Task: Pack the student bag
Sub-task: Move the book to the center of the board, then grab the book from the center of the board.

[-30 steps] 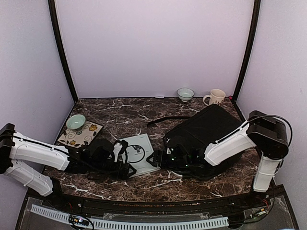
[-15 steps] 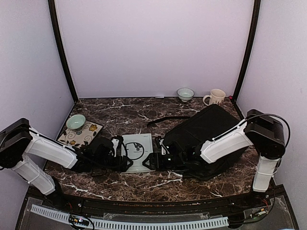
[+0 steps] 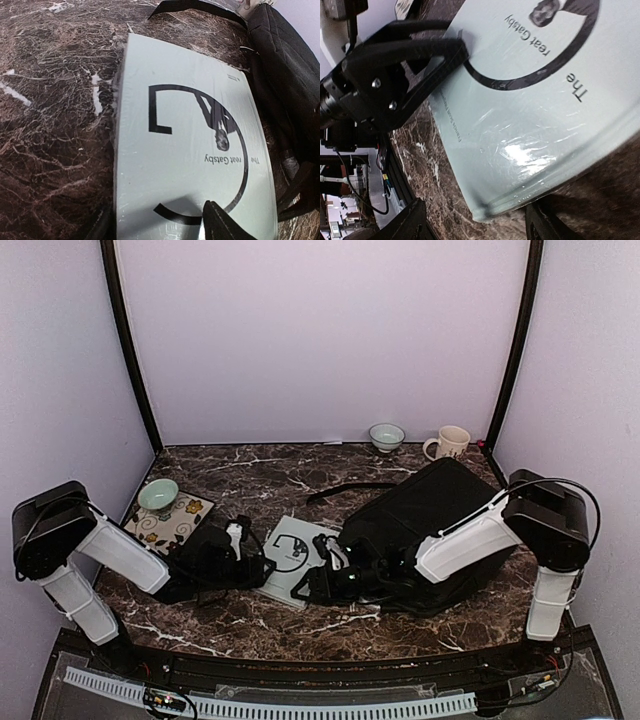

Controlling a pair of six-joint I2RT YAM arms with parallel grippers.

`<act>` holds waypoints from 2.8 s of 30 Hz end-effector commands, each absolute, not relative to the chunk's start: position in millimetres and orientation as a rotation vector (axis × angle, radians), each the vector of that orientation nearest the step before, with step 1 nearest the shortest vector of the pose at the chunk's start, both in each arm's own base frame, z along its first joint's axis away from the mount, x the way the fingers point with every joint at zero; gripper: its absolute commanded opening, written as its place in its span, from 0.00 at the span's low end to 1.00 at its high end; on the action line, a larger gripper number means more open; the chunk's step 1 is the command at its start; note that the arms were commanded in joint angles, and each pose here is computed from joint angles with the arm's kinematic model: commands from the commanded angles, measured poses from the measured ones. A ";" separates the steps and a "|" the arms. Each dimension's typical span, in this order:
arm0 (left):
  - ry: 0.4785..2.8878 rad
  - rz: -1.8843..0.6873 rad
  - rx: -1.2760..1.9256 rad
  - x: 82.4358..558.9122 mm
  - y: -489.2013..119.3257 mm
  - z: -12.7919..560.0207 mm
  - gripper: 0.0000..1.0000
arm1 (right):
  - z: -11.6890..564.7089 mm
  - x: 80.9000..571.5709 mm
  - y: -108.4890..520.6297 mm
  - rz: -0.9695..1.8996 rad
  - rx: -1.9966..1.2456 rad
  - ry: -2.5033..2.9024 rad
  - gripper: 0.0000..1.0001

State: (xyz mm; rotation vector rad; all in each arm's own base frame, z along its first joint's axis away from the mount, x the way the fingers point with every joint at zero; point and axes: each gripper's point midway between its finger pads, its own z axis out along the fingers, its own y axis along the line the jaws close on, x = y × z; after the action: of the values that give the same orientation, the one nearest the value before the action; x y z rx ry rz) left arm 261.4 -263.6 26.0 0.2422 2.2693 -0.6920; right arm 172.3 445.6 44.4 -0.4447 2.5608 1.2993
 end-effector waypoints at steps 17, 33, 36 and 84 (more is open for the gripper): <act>2.455 -1.055 0.421 179.4 -294.1 5.1 0.58 | 133.8 185.7 473.9 1.452 -0.391 2.247 0.61; 2.519 -1.085 0.443 121.7 -294.5 1.4 0.59 | 50.0 189.3 430.5 1.136 -0.077 2.479 0.70; 2.511 -1.103 0.472 116.6 -300.1 3.6 0.58 | 48.4 179.4 436.0 1.127 -0.138 2.489 0.73; 2.182 -0.739 0.784 148.7 -322.4 52.8 0.69 | 211.9 161.3 399.7 0.966 -0.325 2.181 0.00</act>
State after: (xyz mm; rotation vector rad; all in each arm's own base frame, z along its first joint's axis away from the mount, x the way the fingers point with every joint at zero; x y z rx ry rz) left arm 139.0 -325.3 47.4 0.6139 2.2714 -0.9525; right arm 137.0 410.9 115.1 -0.4508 2.4661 0.9472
